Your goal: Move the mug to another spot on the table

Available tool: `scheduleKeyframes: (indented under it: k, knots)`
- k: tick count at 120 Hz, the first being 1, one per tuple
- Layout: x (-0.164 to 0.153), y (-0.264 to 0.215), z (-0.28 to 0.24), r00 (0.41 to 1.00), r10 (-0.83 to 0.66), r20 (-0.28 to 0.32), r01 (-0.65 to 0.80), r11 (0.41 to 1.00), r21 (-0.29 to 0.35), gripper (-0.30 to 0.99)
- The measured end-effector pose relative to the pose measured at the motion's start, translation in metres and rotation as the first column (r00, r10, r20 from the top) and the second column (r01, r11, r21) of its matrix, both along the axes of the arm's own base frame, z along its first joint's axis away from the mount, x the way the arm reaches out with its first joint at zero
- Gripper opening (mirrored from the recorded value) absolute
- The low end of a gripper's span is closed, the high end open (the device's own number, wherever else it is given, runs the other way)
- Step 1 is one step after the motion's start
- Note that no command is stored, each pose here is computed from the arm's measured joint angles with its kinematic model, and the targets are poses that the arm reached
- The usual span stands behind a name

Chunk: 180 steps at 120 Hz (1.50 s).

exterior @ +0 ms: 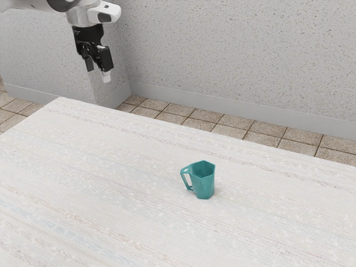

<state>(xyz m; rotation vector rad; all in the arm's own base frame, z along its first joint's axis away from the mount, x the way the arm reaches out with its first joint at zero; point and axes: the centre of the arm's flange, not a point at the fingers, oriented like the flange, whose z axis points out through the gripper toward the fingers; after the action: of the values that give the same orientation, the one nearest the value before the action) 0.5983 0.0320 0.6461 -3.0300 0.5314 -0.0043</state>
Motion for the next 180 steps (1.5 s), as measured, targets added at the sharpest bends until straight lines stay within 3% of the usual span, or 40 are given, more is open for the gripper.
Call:
scheduleKeyframes:
  k: [33, 60, 86, 108, 144, 159, 180]
  knots:
    - [-0.001, 0.005, 0.0, 0.999, 0.048, 0.002, -0.048, 0.999, -0.023, 0.69]
    - [0.016, -0.081, -0.038, 0.991, -0.123, 0.043, 0.126, 0.99, -0.06, 0.69]
    - [0.047, -0.127, -0.132, 0.968, -0.219, 0.121, 0.239, 0.952, -0.191, 0.68]
    - [0.067, -0.145, -0.182, 0.946, -0.273, 0.173, 0.308, 0.924, -0.227, 0.67]
    - [0.054, -0.143, -0.273, 0.936, -0.264, 0.231, 0.339, 0.851, -0.402, 0.64]
    - [0.049, -0.131, -0.288, 0.901, -0.328, 0.282, 0.421, 0.818, -0.392, 0.65]
    - [0.04, -0.116, -0.31, 0.813, -0.491, 0.312, 0.574, 0.764, -0.294, 0.66]
